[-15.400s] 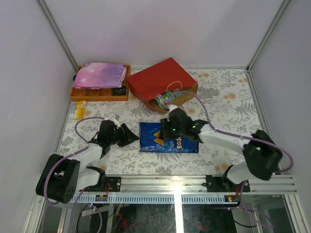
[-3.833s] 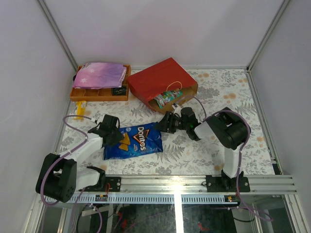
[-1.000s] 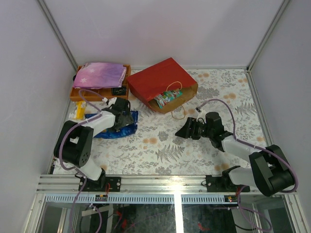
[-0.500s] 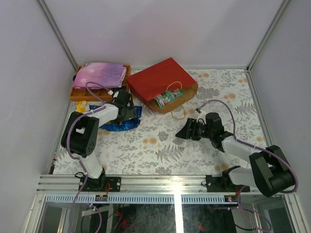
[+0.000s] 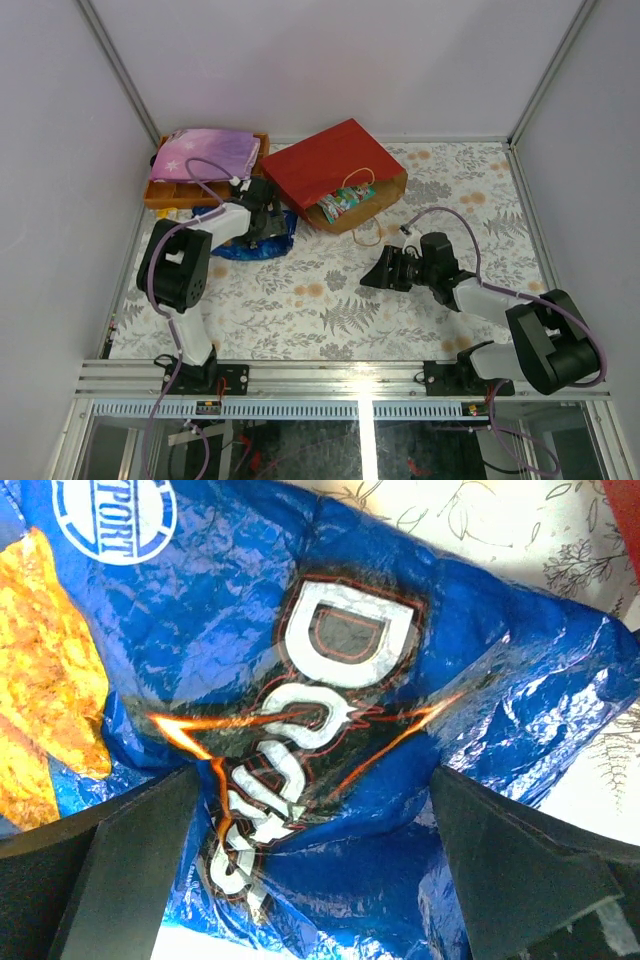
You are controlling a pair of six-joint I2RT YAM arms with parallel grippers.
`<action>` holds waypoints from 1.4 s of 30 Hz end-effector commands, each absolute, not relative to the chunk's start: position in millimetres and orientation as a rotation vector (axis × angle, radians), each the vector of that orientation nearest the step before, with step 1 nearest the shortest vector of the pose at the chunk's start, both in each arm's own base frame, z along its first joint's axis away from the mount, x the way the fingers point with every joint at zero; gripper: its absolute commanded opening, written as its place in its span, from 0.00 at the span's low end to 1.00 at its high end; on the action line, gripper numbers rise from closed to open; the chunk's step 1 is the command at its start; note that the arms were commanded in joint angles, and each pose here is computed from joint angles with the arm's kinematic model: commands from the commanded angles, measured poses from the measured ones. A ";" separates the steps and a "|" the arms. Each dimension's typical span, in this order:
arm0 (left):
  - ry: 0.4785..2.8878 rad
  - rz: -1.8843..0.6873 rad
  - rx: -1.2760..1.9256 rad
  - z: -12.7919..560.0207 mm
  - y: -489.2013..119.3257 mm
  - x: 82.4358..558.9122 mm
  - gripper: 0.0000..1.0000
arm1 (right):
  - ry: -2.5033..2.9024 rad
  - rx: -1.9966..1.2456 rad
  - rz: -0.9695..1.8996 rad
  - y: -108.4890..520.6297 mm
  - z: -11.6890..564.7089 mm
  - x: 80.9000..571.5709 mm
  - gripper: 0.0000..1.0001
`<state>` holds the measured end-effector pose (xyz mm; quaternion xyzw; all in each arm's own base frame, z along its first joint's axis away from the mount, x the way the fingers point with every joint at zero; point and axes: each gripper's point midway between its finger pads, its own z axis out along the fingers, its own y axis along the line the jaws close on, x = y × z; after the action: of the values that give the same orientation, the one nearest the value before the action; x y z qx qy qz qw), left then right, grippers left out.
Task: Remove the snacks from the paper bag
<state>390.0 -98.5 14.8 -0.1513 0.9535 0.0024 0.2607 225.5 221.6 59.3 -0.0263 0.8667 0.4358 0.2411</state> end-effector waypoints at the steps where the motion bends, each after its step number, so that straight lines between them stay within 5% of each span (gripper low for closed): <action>1: 2.530 0.051 -0.425 42.4 -89.2 390.4 1.00 | 2.313 -0.148 1.210 227.8 67.9 231.3 0.75; 6: 2.378 -0.142 -0.379 113.2 -105.4 387.7 0.99 | 2.315 -0.163 1.182 227.0 67.8 235.3 0.75; 8: 2.322 -0.308 -0.301 135.3 -125.2 385.4 0.77 | 2.313 -0.163 1.183 227.8 67.8 237.0 0.75; 11: 2.279 -0.513 -0.216 149.5 -150.5 386.8 0.10 | 2.310 -0.163 1.206 230.7 68.4 237.9 0.75; 13: 2.318 -0.605 -0.184 142.8 -162.7 392.0 0.00 | 2.309 -0.163 1.221 231.9 69.4 237.1 0.74; 26: 2.445 -0.712 -0.509 31.6 -123.4 395.7 0.00 | 2.308 -0.183 1.180 223.8 73.8 227.3 0.74; 33: 2.444 -0.685 -0.477 38.0 -111.5 390.5 0.00 | 2.271 -0.150 1.165 224.8 84.6 238.7 0.76; 36: 2.395 -0.708 -0.396 66.3 -120.4 393.2 0.00 | 2.235 -0.098 1.111 223.1 97.5 256.6 0.85; 38: 2.358 -0.614 -0.302 93.1 -128.6 394.3 0.22 | 2.183 -0.039 1.113 223.3 113.1 272.8 0.95; 39: 2.334 -0.542 -0.261 109.0 -133.4 394.0 0.43 | 2.156 0.007 1.131 222.6 120.9 281.6 0.98; 42: 2.242 -0.368 -0.179 161.1 -143.6 389.9 0.85 | 2.068 0.220 1.205 212.5 140.0 314.7 0.96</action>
<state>381.2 -131.2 80.2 -0.1270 0.9168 -0.2150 0.3117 257.9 219.1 88.0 0.0002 0.8552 0.4276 0.2928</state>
